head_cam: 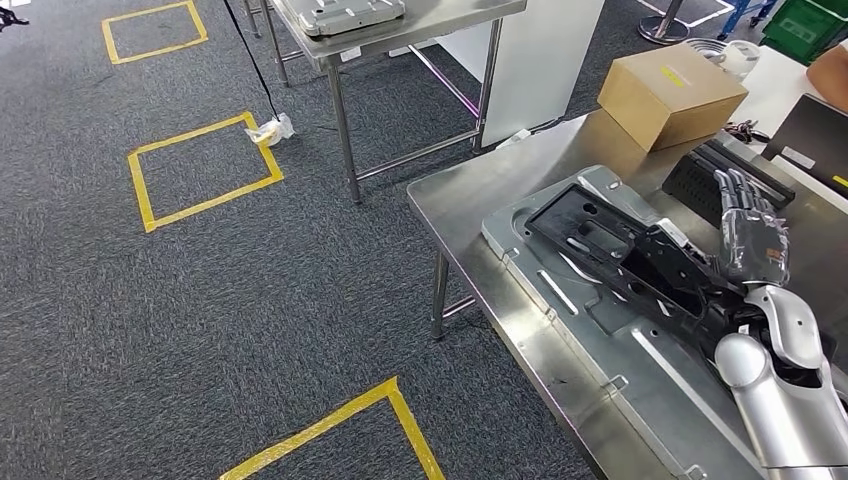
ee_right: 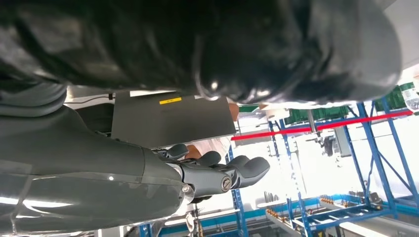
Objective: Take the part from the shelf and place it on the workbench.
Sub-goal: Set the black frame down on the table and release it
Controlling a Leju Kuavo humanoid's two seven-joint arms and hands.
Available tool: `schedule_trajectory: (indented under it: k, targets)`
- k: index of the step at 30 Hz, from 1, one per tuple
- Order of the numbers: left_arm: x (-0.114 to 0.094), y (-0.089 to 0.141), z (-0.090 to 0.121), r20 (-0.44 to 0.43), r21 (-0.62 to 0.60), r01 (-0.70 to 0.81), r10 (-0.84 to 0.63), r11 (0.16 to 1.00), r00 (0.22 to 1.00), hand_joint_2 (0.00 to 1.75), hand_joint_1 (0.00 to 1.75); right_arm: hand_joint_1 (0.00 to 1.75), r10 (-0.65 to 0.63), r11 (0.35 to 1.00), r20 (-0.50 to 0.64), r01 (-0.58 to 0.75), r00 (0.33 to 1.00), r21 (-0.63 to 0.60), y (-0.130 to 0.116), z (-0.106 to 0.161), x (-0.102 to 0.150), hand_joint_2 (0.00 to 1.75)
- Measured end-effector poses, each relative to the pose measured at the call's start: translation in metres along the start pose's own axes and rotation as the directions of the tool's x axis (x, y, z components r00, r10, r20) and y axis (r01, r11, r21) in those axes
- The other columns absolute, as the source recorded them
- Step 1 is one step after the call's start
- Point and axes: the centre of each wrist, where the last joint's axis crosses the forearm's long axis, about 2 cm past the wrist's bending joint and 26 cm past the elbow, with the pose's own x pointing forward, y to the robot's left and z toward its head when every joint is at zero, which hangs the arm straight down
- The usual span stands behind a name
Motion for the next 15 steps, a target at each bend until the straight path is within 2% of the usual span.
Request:
schedule_trajectory:
  k: [10,15]
  targets:
    - [-0.0002,0.0011,0.0002,0.000,0.001,0.001,-0.001,1.000,1.000,0.00,0.00,0.00,0.021,0.999,0.017,-0.020,1.000,-0.041,-0.0048,0.0047,0.0010,0.00]
    - [0.0003,0.0035,0.0001,0.004,0.007,0.009,-0.009,1.000,1.000,0.00,0.00,0.00,0.009,0.998,0.087,-0.004,0.996,-0.065,-0.0066,0.0102,0.0041,0.00]
